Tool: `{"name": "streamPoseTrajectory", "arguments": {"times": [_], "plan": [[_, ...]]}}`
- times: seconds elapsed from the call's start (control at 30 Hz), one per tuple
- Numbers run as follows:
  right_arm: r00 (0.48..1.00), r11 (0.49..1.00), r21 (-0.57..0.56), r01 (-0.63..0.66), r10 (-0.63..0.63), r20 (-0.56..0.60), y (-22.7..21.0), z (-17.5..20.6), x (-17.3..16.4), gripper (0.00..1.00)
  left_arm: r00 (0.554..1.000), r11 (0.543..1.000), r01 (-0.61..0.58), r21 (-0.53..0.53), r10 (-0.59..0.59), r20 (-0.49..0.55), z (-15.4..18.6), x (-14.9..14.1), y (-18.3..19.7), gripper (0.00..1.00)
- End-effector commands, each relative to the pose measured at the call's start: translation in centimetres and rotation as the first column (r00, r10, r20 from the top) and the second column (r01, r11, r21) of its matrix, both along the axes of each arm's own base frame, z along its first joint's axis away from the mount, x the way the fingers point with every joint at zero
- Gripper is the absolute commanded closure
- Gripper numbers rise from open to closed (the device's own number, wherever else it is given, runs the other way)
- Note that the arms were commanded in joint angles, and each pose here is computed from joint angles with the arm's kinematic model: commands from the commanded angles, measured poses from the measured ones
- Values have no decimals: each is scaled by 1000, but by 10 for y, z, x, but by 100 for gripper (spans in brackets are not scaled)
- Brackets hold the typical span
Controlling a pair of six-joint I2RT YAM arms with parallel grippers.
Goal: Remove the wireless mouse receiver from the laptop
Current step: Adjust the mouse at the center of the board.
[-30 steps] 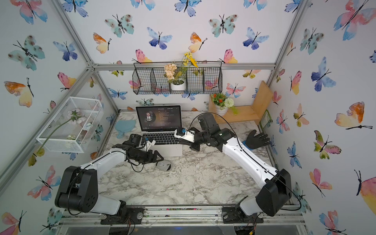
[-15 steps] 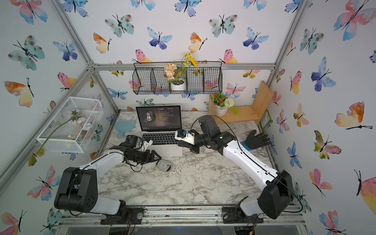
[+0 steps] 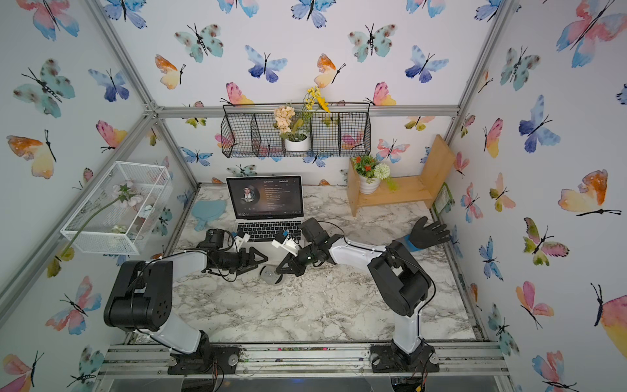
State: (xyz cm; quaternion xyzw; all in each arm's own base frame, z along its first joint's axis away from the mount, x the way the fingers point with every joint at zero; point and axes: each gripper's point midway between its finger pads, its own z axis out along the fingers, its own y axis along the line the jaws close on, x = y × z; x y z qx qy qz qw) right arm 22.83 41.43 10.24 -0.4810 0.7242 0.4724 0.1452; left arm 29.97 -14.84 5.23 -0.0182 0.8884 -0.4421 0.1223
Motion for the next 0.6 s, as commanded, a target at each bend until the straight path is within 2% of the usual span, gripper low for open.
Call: {"name": "streamPoseTrajectory", "arguments": {"times": [0.0, 0.3, 0.57], "plan": [[999, 999, -53, 9, -11, -40, 13, -9, 2, 98, 1000, 996, 15, -84, -14, 3, 1, -7, -10, 16], [992, 993, -97, 68, -78, -98, 25, -37, 13, 98, 1000, 993, 12, -118, -14, -16, -11, -16, -16, 17], [987, 989, -128, 74, -91, -133, 16, -61, 8, 98, 999, 986, 13, -166, -20, -41, -18, -27, -20, 31]]}}
